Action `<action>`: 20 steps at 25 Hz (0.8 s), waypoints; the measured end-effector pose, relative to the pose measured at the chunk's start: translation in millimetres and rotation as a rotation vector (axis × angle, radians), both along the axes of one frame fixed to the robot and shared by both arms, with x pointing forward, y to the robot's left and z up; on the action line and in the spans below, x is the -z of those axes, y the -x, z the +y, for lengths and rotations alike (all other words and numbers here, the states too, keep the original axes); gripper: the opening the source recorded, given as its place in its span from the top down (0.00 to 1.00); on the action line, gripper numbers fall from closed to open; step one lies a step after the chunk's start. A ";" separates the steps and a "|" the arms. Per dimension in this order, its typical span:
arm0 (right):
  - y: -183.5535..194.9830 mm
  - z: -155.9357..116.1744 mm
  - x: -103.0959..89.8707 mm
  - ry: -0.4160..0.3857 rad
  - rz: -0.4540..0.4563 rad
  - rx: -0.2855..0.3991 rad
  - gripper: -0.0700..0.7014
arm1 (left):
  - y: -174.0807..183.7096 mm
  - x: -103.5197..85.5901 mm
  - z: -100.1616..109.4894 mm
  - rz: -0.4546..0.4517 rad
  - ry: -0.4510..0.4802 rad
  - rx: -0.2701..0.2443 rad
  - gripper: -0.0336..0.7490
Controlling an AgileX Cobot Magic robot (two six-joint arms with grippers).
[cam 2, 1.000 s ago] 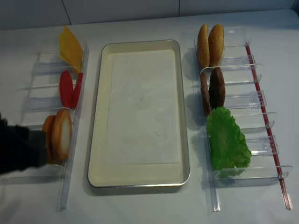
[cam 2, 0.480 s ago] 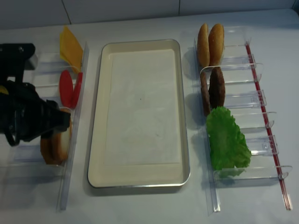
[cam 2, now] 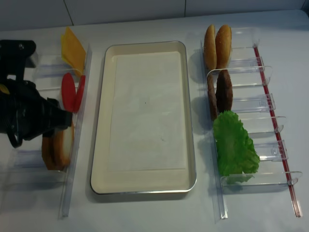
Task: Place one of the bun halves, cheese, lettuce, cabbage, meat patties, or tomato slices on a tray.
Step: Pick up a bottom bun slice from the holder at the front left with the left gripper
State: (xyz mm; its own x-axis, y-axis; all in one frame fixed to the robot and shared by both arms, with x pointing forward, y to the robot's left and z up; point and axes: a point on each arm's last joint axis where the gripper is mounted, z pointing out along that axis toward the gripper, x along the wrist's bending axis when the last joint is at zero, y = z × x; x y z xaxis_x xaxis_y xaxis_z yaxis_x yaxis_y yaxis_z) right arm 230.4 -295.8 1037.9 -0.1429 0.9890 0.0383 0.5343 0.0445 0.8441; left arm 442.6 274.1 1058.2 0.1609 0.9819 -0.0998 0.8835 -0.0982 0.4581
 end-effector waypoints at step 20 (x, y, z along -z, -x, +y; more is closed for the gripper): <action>0.0 0.1 0.0 -0.001 0.000 -0.001 0.24 | -17.9 20.7 -2.3 0.081 -0.003 -0.001 0.53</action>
